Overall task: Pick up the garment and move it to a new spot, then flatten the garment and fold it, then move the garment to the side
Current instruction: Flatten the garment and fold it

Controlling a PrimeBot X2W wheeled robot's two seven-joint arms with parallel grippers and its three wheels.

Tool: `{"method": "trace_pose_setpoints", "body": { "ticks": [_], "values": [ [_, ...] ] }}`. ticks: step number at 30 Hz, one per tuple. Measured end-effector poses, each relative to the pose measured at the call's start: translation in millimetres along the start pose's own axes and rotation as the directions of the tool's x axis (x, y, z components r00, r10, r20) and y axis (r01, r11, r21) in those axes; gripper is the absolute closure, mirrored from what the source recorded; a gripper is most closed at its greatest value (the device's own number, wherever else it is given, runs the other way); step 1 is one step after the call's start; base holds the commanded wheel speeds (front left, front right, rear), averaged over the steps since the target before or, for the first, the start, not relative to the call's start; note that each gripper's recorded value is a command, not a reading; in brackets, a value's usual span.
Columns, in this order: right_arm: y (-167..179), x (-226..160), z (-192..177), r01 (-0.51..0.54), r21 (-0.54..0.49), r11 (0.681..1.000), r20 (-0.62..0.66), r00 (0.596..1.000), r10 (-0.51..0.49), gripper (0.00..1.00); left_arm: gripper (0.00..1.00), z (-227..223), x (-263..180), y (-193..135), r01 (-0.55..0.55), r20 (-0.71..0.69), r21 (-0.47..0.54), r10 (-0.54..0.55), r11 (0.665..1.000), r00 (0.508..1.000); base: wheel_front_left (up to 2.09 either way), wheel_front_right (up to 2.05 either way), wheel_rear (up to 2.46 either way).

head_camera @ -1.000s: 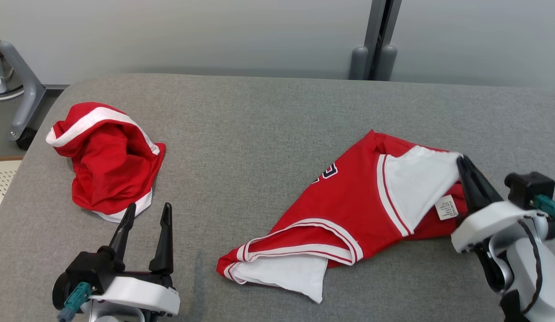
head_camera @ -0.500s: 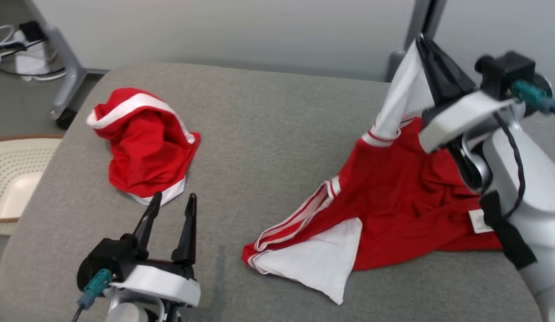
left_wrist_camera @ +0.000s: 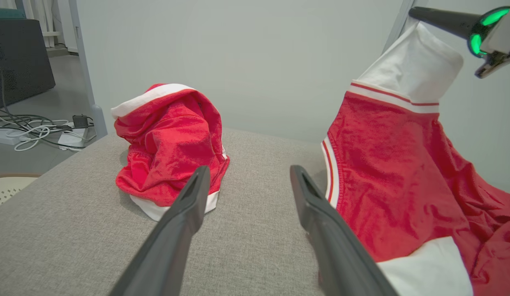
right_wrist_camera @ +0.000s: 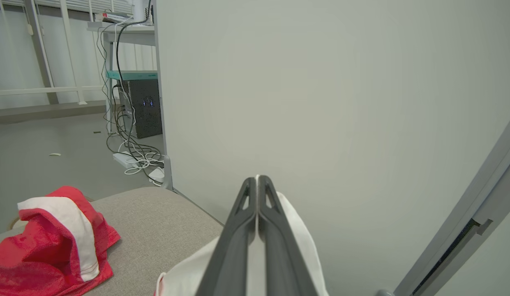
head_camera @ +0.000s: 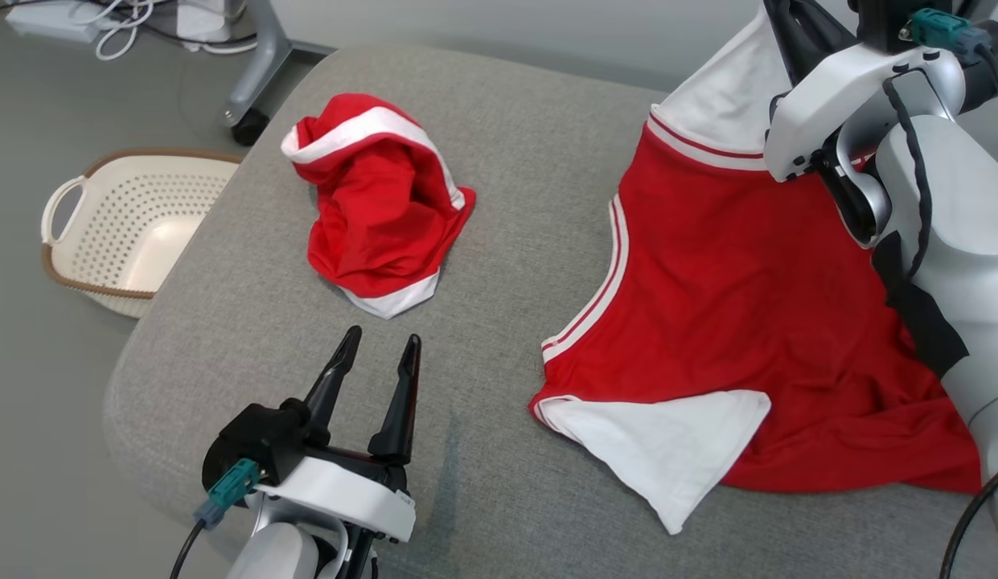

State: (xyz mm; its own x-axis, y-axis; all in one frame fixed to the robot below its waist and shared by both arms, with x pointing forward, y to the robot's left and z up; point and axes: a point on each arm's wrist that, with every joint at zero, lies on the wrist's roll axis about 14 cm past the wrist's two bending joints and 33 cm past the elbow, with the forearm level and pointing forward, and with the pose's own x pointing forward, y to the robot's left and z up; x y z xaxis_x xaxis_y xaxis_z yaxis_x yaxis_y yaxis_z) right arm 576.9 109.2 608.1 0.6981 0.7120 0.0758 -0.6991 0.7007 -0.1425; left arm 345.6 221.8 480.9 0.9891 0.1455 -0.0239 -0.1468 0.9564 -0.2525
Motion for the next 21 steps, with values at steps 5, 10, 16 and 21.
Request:
{"method": "trace_pose_setpoints", "body": {
  "ticks": [5,10,16,21],
  "values": [
    [1.3,5.3,-25.5,-0.002,0.009,1.000,-0.068,0.998,0.002,0.00,0.00,-3.2,2.6,-2.5,0.002,-0.012,0.001,-0.002,1.000,1.000,0.00,0.00,0.00],
    [-13.5,-1.0,-26.7,0.034,0.021,0.999,-0.060,0.998,-0.033,0.00,0.00,-2.0,11.9,-9.9,0.023,-0.007,0.003,-0.023,1.000,1.000,0.00,0.00,0.00],
    [-43.5,-25.5,-5.2,0.093,0.034,0.995,0.024,0.995,-0.094,0.00,0.00,-1.6,21.4,-14.8,0.045,-0.001,0.022,-0.045,0.999,0.999,0.00,0.00,0.00],
    [-76.5,-75.2,-9.1,0.185,0.053,0.981,0.053,0.981,-0.188,0.00,0.00,-3.7,25.5,-18.8,0.066,-0.001,0.038,-0.066,0.997,0.998,0.00,0.00,0.00]
  ]
}}
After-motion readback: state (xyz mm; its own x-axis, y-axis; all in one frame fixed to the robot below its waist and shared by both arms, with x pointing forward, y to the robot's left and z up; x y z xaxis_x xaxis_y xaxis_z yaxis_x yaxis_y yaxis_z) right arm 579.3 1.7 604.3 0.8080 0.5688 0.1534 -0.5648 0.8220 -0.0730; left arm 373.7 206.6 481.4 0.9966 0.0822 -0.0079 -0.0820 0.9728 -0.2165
